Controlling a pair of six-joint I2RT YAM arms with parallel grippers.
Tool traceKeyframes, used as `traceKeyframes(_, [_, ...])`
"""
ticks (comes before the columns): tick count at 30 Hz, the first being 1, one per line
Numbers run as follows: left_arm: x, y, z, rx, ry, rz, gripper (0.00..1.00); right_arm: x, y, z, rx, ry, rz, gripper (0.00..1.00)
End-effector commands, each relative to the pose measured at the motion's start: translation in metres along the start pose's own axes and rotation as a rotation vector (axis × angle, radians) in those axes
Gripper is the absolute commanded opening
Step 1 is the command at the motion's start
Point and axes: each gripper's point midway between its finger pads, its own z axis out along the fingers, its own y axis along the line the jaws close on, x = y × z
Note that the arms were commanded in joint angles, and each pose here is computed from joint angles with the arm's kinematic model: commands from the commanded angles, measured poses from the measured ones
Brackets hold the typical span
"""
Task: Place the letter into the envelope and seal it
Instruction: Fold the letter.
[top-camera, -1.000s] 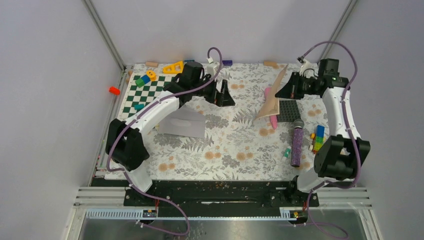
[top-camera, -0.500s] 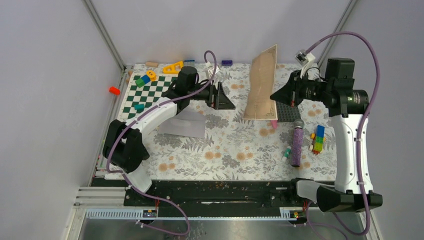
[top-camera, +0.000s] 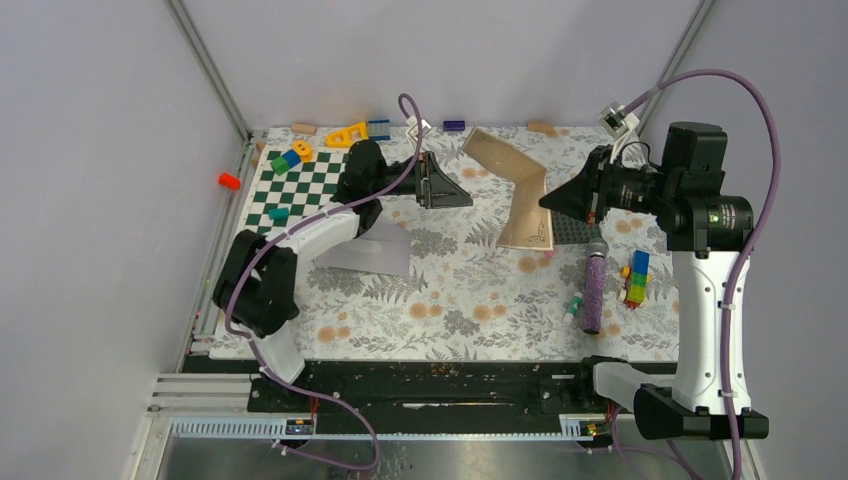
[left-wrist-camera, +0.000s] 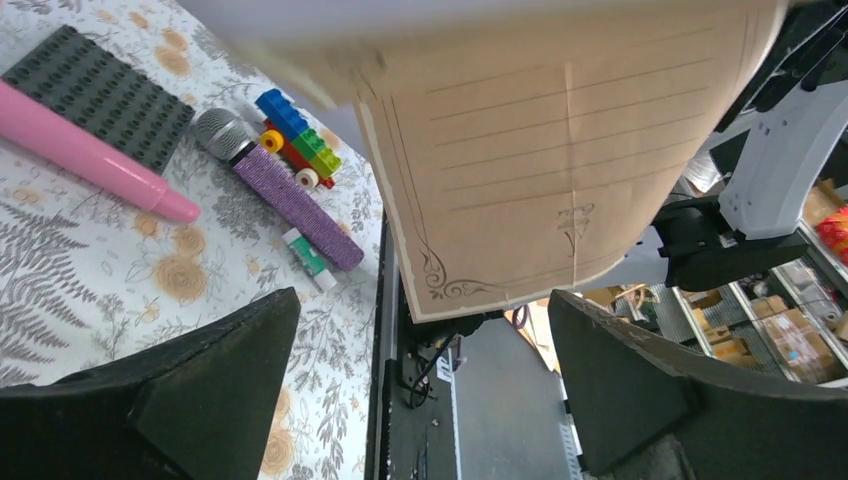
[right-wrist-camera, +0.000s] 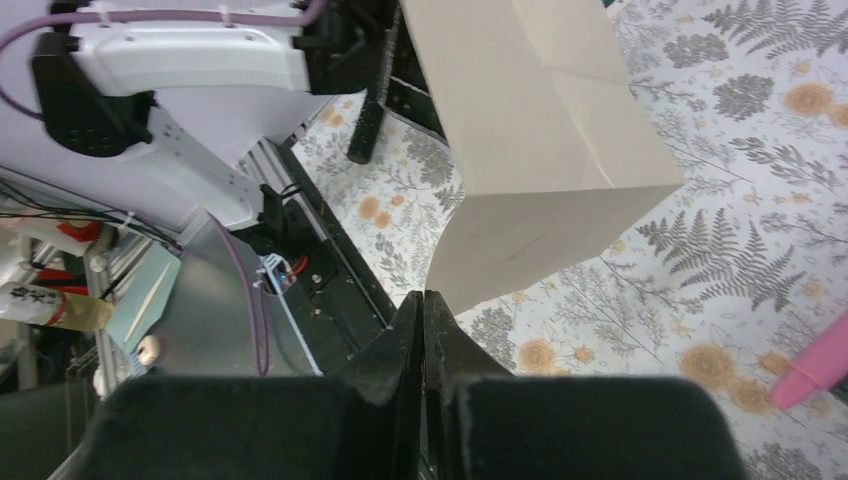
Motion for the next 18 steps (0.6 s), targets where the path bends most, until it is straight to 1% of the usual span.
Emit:
traceKeyframes(1, [-0.012,-0.027,0.017,0.157,-0.01,0.072,0.99,-0.006,0.023,0.0,-0.11,-0.03,0.019,0.0])
traceKeyframes(4, [-0.014,-0.034,0.03,0.206,0.015,0.07,0.99,-0.004,0.026,0.002,-0.154,-0.025,0.067,0.0])
traceKeyframes(7, [-0.018,-0.038,0.035,0.24,0.01,0.075,0.99,-0.001,0.026,0.005,-0.186,-0.02,0.093,0.0])
traceKeyframes(13, [-0.023,-0.048,0.023,0.293,-0.011,0.158,0.99,0.0,0.03,0.007,-0.247,-0.02,0.137,0.0])
traceKeyframes(18, [-0.026,-0.06,0.014,0.306,-0.003,0.212,0.99,0.001,0.022,0.013,-0.236,-0.032,0.175,0.0])
